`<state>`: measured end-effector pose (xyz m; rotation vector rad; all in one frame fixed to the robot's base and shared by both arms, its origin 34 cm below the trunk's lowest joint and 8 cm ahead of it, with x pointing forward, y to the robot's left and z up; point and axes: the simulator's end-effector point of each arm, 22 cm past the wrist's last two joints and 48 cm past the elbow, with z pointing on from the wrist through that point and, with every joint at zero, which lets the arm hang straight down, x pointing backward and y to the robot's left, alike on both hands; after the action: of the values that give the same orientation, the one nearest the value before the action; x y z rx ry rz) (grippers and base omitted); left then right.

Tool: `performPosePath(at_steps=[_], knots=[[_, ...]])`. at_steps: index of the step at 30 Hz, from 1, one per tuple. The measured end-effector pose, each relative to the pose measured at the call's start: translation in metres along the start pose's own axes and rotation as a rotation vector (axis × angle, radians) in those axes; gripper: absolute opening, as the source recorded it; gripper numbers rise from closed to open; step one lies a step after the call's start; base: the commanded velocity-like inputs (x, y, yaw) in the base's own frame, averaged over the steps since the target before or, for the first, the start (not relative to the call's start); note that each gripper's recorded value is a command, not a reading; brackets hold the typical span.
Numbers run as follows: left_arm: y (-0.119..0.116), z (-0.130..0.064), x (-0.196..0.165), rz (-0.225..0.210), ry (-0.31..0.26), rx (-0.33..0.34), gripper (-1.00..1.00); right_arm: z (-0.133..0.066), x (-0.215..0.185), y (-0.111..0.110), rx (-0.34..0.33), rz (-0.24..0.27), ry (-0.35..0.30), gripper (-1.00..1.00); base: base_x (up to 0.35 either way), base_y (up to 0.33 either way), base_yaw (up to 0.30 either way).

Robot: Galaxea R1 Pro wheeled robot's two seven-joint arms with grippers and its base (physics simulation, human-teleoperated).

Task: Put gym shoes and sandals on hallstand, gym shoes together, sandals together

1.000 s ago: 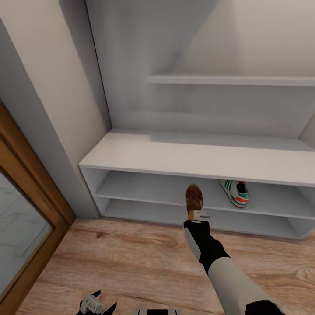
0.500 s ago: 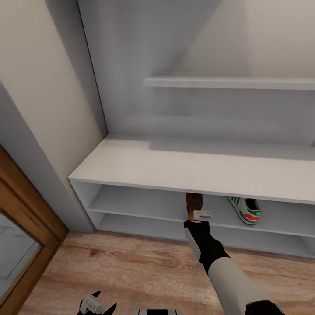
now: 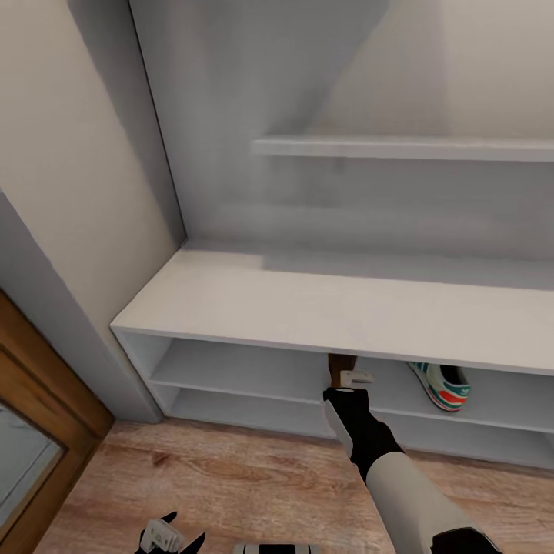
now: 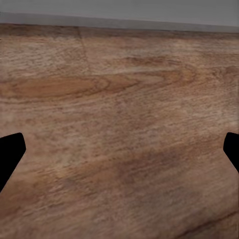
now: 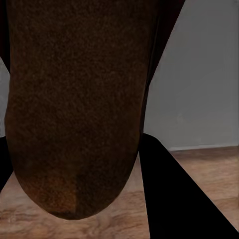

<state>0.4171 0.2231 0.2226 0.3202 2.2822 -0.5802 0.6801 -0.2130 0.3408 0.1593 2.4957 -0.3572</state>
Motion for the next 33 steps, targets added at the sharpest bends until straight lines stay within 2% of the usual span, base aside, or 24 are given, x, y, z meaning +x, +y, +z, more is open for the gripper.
performPosePath(at_steps=[27,28,33], knots=[[0.0004,-0.0004,0.0008,0.000,0.001,-0.001,1.00,-0.0004,-0.0021,0.0001,0.000,0.001,-0.004,-1.00,0.067,0.000,0.000],[0.0004,-0.0004,0.0008,0.000,0.001,-0.001,1.00,-0.0005,-0.0022,0.0001,-0.001,0.001,-0.005,1.00,0.003,0.000,0.000],[0.0006,-0.0005,0.0009,-0.001,0.001,-0.001,1.00,-0.0005,-0.0023,-0.0002,0.000,0.005,-0.005,1.00,0.000,0.000,0.000]])
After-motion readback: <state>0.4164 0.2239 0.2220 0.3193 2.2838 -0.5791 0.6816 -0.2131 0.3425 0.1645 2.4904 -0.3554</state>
